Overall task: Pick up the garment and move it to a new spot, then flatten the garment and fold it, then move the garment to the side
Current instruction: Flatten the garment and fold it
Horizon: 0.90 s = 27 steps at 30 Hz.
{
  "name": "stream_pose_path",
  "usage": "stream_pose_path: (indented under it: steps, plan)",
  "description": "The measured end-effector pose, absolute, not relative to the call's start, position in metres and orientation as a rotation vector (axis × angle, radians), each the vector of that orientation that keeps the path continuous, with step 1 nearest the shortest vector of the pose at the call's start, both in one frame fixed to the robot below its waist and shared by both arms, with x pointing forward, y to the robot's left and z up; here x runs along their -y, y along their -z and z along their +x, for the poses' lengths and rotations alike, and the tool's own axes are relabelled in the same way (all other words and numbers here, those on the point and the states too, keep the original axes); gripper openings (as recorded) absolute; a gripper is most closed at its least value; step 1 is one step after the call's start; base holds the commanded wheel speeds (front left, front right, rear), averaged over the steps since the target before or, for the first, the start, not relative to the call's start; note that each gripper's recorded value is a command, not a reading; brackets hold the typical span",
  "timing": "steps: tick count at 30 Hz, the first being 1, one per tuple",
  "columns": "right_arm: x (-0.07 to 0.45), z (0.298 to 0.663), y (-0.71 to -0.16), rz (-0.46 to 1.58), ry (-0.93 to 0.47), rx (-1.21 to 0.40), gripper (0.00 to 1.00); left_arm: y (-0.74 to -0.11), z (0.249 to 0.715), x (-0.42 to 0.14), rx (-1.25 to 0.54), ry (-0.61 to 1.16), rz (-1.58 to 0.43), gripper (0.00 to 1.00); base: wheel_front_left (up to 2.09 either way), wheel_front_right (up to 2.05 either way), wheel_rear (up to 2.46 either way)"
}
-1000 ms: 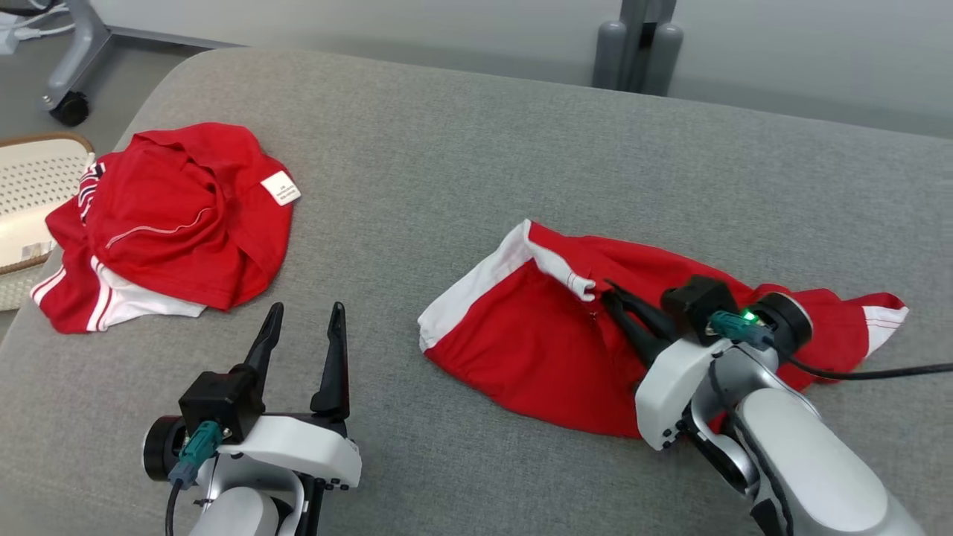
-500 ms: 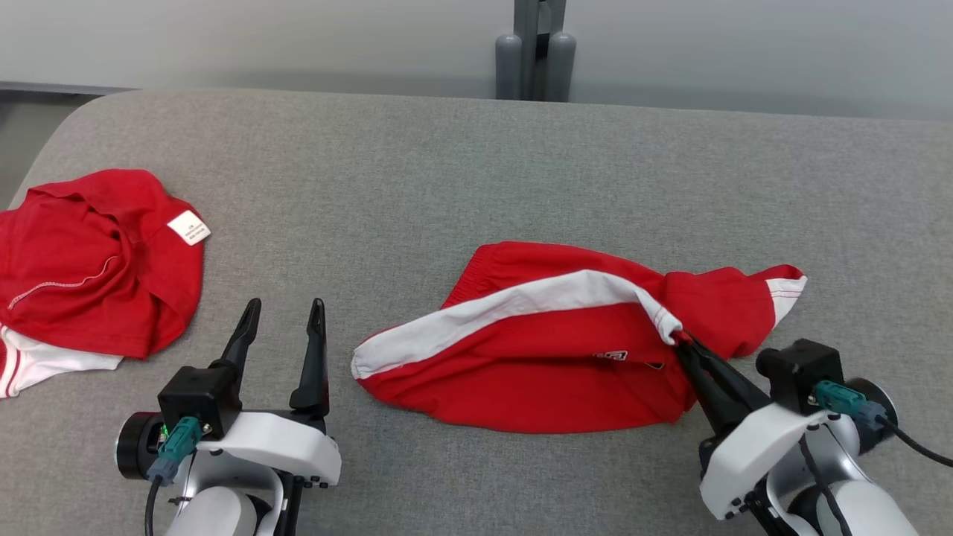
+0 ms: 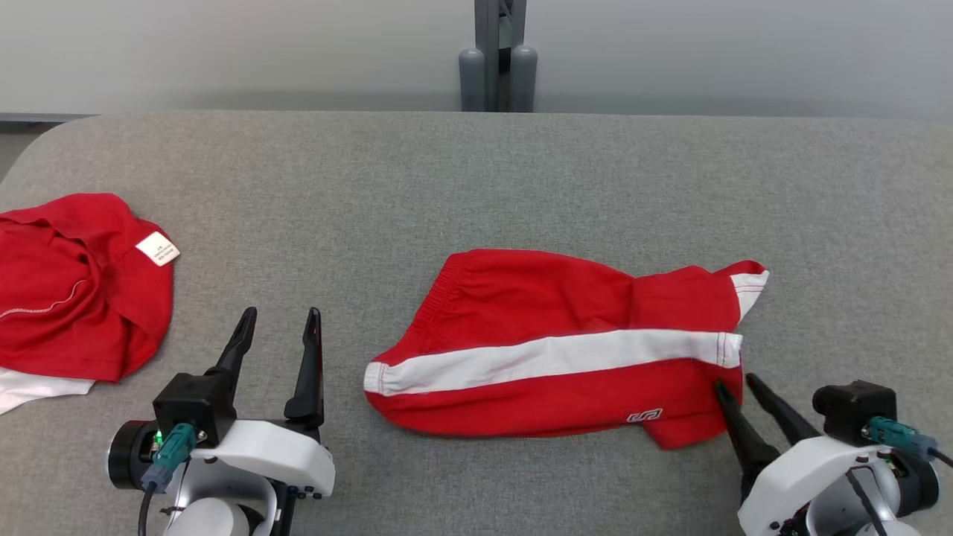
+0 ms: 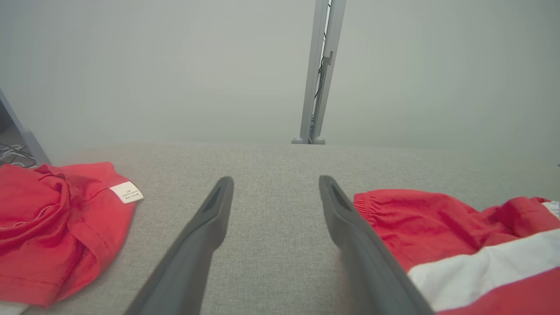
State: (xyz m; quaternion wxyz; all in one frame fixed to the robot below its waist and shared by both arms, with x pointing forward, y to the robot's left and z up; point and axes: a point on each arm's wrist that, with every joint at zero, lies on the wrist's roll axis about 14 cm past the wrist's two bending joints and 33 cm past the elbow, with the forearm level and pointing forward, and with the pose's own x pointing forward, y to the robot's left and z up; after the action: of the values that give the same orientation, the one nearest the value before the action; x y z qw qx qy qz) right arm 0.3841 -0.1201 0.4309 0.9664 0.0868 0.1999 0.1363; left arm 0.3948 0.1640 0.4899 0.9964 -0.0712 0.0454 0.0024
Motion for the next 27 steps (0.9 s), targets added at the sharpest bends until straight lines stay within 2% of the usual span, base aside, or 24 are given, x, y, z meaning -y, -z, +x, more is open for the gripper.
stream_pose_path:
  steps: [8,14,22,27]
  plan:
    - [0.184,0.385,-0.442,0.217,-0.062,-0.312,1.0,-0.49,0.399,-0.158,-0.097,0.016,-0.133,1.0,0.0,0.0,0.0]
    - [0.229,0.393,-0.488,0.168,0.063,-0.131,1.0,-0.496,0.403,-0.159,-0.084,0.017,-0.118,1.0,0.0,0.0,0.0]
    - [0.208,0.401,-0.547,0.12,-0.011,0.045,1.0,-0.511,0.402,-0.165,-0.04,0.0,-0.107,1.0,0.0,0.0,0.0]
    - [0.177,0.389,-0.549,0.129,-0.094,0.036,1.0,-0.514,0.391,-0.17,-0.039,-0.01,-0.095,1.0,0.0,0.0,0.0]
